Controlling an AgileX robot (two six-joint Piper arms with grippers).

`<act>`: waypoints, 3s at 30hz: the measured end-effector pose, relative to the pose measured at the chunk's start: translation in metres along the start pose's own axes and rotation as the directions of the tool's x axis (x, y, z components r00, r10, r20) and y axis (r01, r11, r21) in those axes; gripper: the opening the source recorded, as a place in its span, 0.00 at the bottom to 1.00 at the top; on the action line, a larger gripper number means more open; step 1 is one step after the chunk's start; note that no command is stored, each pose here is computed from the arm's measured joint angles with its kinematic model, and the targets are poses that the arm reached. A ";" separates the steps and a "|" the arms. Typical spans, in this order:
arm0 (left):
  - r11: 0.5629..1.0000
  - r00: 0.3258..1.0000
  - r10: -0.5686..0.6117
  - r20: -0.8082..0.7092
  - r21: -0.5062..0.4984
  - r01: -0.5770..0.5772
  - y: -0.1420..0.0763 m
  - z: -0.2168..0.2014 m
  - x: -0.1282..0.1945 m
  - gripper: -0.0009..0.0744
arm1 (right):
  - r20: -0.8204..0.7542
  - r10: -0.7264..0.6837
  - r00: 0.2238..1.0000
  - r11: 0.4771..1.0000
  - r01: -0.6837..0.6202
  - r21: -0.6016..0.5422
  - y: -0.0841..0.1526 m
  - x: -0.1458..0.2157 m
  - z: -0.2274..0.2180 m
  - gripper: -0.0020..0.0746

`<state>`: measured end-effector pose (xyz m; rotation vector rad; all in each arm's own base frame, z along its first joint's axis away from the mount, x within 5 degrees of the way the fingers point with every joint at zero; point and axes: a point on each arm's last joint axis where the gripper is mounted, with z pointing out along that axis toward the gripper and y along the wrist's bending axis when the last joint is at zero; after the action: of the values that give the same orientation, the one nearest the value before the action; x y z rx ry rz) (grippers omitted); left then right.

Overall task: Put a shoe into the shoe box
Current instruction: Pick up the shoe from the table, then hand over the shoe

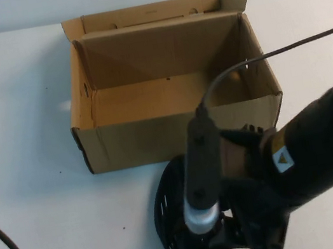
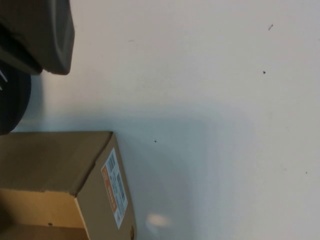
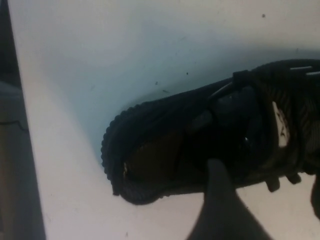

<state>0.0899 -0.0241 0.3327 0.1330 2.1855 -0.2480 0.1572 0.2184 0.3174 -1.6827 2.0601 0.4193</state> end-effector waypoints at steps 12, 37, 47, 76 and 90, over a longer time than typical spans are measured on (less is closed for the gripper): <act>1.000 1.000 0.001 -0.030 -0.001 -0.001 0.000 0.000 0.003 0.01 | -0.150 -0.077 0.986 0.996 0.082 0.026 -0.014 -0.025 0.047 0.47; 0.998 0.998 0.060 -0.036 0.003 -0.060 0.000 0.000 0.003 0.01 | -0.271 0.007 0.962 0.990 0.032 0.140 -0.040 -0.026 0.111 0.06; 0.983 0.982 0.184 -0.031 0.032 -0.183 -0.003 -0.002 0.002 0.12 | -0.221 0.087 0.971 0.996 -0.079 0.048 -0.037 -0.076 0.058 0.04; 0.741 0.842 0.466 0.272 0.400 -0.539 -0.047 -0.029 -0.013 0.88 | 0.048 0.478 0.877 0.855 -0.477 0.203 -0.059 -0.133 -0.001 0.04; 0.743 0.819 0.496 0.290 0.347 -0.573 -0.043 -0.014 -0.024 0.88 | 0.153 0.477 0.865 0.850 -0.499 0.169 -0.062 -0.155 -0.018 0.03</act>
<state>0.0843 -0.0632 0.3659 0.9420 1.7876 -0.3793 0.2401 0.3262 0.4155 -0.9801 2.3492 0.4259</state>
